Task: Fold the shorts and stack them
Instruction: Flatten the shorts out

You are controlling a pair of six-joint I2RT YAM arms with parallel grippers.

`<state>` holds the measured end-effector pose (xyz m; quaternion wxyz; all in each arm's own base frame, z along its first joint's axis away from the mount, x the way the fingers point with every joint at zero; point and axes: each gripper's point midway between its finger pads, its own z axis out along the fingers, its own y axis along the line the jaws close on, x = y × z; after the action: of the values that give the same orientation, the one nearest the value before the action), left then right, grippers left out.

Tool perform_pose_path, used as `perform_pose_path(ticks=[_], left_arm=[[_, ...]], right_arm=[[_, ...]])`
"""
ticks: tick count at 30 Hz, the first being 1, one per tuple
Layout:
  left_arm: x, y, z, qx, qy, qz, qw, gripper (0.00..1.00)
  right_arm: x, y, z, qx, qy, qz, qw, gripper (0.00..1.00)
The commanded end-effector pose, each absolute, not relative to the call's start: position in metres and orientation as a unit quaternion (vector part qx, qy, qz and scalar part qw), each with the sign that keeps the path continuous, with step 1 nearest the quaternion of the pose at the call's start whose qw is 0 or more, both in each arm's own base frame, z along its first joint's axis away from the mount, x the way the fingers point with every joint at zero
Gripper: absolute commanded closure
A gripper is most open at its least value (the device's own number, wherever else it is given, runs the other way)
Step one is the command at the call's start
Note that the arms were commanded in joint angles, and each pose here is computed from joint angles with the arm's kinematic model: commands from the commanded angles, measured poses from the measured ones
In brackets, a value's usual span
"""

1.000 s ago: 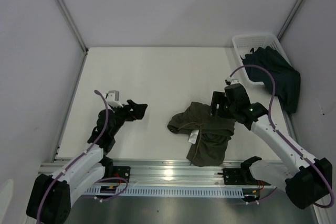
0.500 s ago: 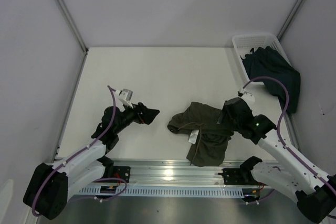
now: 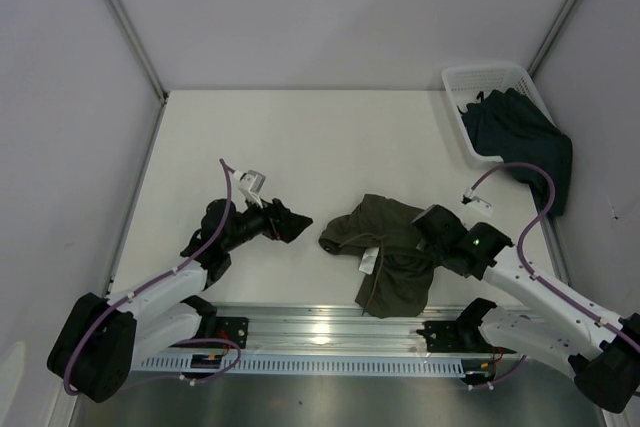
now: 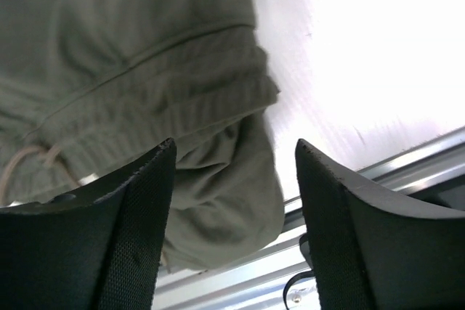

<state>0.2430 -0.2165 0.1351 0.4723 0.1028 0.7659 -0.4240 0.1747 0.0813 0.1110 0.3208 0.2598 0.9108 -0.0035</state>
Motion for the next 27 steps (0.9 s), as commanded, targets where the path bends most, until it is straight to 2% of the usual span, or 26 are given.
perform_pose_path(ticks=[1, 7, 13, 16, 20, 27], left_arm=[[0.245, -0.228, 0.166, 0.131, 0.732, -0.445, 0.498, 0.01], [0.246, -0.229, 0.167, 0.133, 0.732, -0.442, 0.501, 0.01], [0.247, -0.229, 0.163, 0.133, 0.736, -0.437, 0.499, 0.01], [0.249, -0.229, 0.162, 0.132, 0.739, -0.434, 0.498, 0.01], [0.250, -0.229, 0.160, 0.132, 0.742, -0.430, 0.498, 0.01], [0.253, -0.226, 0.155, 0.129, 0.749, -0.418, 0.498, 0.01]], right_arm=[[0.175, 0.064, 0.107, 0.295, 0.892, -0.041, 0.339, 0.33], [0.180, 0.055, 0.092, 0.315, 0.880, -0.056, 0.351, 0.32], [0.214, 0.071, 0.081, 0.322, 0.876, 0.007, 0.359, 0.27], [0.241, 0.086, 0.083, 0.310, 0.871, 0.029, 0.380, 0.32], [0.274, 0.111, 0.073, 0.277, 0.886, 0.025, 0.371, 0.40], [0.327, 0.161, 0.106, 0.227, 0.889, 0.055, 0.395, 0.40]])
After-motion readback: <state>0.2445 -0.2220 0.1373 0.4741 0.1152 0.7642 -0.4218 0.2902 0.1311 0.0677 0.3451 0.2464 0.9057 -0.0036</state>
